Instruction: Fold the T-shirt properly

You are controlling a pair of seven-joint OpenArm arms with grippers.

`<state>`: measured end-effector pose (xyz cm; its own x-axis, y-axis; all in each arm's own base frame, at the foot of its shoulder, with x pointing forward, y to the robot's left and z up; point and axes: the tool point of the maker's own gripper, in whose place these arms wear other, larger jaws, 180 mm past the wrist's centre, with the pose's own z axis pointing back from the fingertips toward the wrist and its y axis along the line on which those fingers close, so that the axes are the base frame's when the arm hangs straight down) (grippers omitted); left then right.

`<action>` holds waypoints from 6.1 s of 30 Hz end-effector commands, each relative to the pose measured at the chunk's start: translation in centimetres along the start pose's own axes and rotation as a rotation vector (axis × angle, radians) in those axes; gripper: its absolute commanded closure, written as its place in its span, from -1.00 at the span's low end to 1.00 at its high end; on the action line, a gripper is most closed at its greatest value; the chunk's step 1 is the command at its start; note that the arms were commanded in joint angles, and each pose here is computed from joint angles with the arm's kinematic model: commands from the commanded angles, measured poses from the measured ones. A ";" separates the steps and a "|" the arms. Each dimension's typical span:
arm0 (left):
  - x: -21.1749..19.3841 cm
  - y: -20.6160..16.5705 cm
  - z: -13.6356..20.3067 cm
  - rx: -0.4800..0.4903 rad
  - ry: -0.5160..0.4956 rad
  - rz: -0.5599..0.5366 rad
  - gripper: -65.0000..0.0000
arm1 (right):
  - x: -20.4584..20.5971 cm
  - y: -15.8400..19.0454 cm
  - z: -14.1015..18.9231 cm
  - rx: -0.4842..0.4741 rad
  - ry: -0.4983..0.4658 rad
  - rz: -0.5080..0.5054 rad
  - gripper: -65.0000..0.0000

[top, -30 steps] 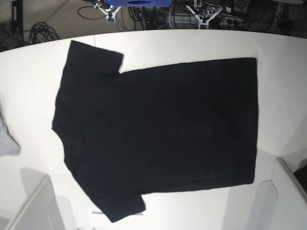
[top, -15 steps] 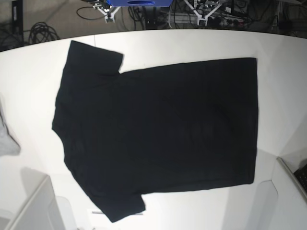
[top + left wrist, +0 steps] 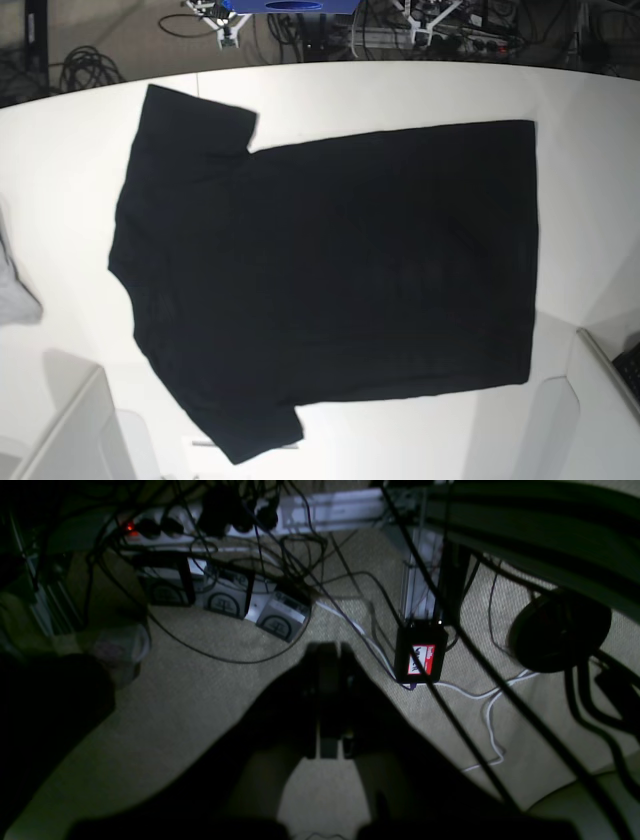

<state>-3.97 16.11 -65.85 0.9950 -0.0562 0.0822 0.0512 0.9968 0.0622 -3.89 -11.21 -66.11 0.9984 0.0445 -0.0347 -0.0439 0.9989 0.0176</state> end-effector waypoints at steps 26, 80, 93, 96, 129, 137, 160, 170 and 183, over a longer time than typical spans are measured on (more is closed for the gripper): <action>-5.0 5.6 9.2 0.051 -0.334 -0.130 1.00 | -3.5 -0.3 8.5 -0.023 -0.150 -0.019 1.00; 14.2 14.5 30.4 0.084 -1.037 0.244 -0.38 | 19.2 -12.4 29.2 0.016 -0.883 -0.549 -0.04; 14.4 15.0 28.3 -0.052 -1.009 0.425 -0.61 | 20.7 -14.4 28.0 0.297 -0.757 -0.722 -0.15; 14.6 15.5 28.7 -0.053 -1.029 0.423 -0.59 | 20.4 -14.3 26.3 0.312 -0.709 -0.750 -0.15; 17.1 18.3 26.5 -0.205 -0.876 0.583 -0.18 | 18.4 -8.5 21.3 0.420 -0.525 -0.603 0.00; 17.5 19.2 26.6 -0.192 -0.867 0.594 -0.15 | 18.2 -8.9 20.9 0.414 -0.514 -0.618 0.71; 18.8 16.6 22.0 -0.293 -0.802 0.656 -0.16 | 18.2 -8.9 20.9 0.413 -0.514 -0.620 1.00; 19.8 14.1 19.2 -0.384 -0.691 0.679 -0.15 | 17.9 -8.9 20.8 0.411 -0.507 -0.619 1.00; 20.3 14.2 18.8 -0.388 -0.692 0.727 -0.08 | 17.8 -9.0 20.8 0.409 -0.504 -0.618 1.00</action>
<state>17.08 28.38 -42.78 0.4607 0.6737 0.5778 -0.3403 0.7353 -0.5860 16.91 -19.34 -44.98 0.7018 -0.6312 0.3304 0.3943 0.7304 0.5577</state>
